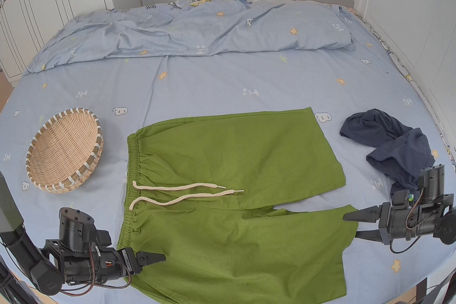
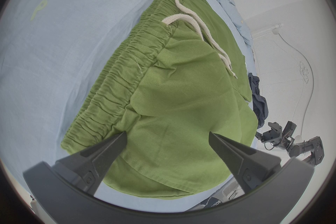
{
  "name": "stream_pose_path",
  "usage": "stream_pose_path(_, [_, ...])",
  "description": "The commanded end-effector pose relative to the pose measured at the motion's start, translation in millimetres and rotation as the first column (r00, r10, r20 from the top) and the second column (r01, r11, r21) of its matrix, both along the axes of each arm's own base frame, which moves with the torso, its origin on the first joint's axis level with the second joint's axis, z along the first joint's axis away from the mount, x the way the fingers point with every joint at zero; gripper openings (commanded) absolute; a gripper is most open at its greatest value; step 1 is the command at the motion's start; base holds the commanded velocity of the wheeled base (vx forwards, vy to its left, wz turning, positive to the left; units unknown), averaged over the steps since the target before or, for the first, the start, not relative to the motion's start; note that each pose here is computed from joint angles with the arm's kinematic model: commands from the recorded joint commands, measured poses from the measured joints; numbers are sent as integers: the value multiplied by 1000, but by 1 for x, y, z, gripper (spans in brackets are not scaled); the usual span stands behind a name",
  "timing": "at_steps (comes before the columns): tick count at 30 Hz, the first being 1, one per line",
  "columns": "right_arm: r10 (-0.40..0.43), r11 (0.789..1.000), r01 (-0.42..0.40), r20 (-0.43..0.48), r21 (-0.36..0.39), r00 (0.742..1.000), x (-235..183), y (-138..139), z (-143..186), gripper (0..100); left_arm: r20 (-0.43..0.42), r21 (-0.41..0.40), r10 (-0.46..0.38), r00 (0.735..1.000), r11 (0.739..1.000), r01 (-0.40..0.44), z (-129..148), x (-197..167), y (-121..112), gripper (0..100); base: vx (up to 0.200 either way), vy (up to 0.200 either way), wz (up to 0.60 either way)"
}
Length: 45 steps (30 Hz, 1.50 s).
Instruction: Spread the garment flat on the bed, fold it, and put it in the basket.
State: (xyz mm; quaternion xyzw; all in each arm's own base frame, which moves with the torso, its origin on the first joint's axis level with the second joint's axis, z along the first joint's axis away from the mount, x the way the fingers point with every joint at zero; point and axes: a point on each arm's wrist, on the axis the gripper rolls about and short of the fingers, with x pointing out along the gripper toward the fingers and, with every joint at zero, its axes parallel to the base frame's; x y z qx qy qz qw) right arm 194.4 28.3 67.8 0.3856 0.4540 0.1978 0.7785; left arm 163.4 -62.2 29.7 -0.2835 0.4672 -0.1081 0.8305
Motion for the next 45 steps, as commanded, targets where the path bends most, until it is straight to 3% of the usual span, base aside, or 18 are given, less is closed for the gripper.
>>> stream_pose_path(1, [4,1000,-5,-60,-10,998,17,1,-16,100,-19,6,-2,1000,1000,2,-2,-4,1,100,0,0,0])
stream_pose_path(13, [-14,1000,14,37,4,999,48,-1,1,100,-17,6,2,1000,1000,-2,-2,-4,2,100,0,0,0])
stream_pose_path(40, [-3,1000,3,45,11,999,67,2,-2,100,-18,8,3,1000,1000,-3,-3,-4,1,100,0,0,0])
stream_pose_path(41, [-3,1000,3,47,11,999,67,2,-2,0,-18,8,3,1000,1000,-3,-3,-4,1,100,0,0,0])
stream_pose_path(45, [1,1000,-1,43,10,999,66,3,-3,0,-17,7,5,1000,1000,-5,-2,-4,2,100,0,0,0])
